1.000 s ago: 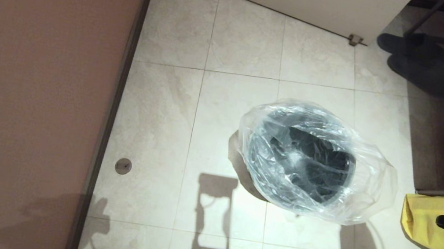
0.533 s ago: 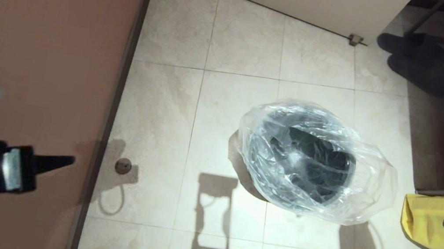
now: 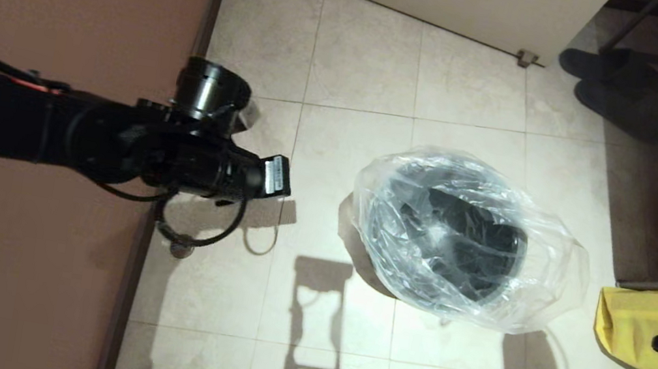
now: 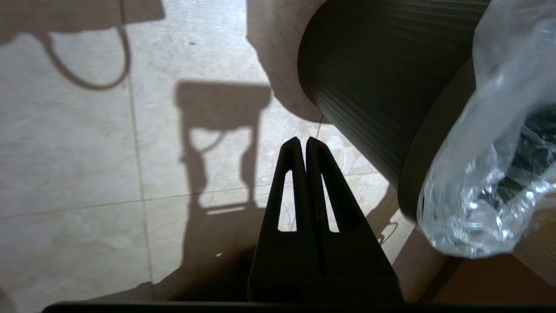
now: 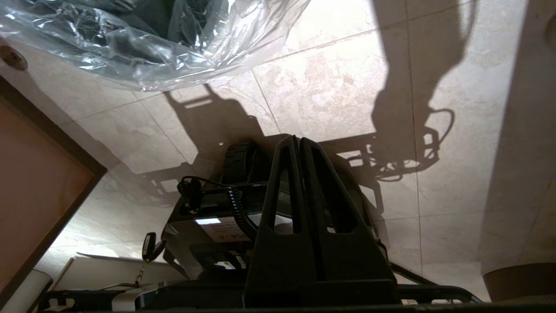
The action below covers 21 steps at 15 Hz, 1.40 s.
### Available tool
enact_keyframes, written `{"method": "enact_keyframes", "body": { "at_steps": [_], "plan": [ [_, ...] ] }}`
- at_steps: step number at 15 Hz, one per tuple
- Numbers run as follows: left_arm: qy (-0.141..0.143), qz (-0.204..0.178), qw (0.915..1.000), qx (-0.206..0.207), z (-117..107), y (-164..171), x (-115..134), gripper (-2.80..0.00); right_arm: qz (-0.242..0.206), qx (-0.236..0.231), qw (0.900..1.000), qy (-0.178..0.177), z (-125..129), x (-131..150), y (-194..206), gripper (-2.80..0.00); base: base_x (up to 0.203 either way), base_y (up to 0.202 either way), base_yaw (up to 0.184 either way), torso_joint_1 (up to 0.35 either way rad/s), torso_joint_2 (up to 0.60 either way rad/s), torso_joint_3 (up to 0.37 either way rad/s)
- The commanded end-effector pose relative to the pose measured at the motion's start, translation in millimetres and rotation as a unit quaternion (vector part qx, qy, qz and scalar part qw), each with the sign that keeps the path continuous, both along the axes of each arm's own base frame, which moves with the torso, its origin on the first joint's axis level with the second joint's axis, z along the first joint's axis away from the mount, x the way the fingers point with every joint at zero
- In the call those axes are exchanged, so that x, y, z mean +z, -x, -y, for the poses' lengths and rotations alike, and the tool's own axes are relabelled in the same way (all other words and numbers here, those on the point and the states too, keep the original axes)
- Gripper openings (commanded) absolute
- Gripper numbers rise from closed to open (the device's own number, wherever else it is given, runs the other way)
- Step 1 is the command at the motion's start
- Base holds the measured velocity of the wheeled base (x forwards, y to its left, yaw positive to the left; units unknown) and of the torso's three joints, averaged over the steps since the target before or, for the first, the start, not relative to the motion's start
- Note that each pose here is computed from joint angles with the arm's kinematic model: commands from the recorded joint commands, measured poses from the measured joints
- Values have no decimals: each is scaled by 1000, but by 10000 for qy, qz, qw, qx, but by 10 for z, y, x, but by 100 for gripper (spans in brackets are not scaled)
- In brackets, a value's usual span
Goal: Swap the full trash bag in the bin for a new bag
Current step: Put the new garbage bag on the trash can
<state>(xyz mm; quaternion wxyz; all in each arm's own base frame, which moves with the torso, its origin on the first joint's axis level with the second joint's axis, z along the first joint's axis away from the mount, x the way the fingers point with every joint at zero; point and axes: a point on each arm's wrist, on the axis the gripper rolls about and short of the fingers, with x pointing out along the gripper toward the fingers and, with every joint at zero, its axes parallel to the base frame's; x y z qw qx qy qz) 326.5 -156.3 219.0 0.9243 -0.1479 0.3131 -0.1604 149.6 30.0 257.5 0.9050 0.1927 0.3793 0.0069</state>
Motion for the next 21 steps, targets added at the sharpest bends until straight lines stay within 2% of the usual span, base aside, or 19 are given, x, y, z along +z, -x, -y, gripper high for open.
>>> {"method": "enact_keyframes", "body": {
  "at_steps": [1,6,7,11,15,16,18,21],
  "plan": [
    [-69,-293,9995,-53,259,-246,-248,-280,-210,-69,9998,33,4,-78,-86,-280,0,0,0,0,0,0],
    [173,-298,9994,-12,348,-224,-163,-280,-586,-176,9979,232,-27,-239,-304,-280,0,0,0,0,0,0],
    [203,-268,9994,-32,361,-201,-118,-280,-550,-171,9981,225,-42,-261,-373,-280,0,0,0,0,0,0],
    [485,94,9981,-371,433,206,393,-280,-716,-179,9969,256,-75,-388,-570,-280,0,0,0,0,0,0],
    [619,181,9960,-619,702,199,560,-280,-781,-148,9965,272,-114,-517,-717,-280,0,0,0,0,0,0],
    [634,210,9955,-679,811,177,581,-280,-842,-149,9959,284,-121,-548,-761,-280,0,0,0,0,0,0],
    [510,97,9960,-733,1047,66,433,-280,-860,-132,9958,302,-139,-558,-793,-280,0,0,0,0,0,0],
    [181,-210,9972,-694,1247,-41,159,-280,-854,-121,9958,306,-149,-553,-798,-280,0,0,0,0,0,0]
  ]
}}
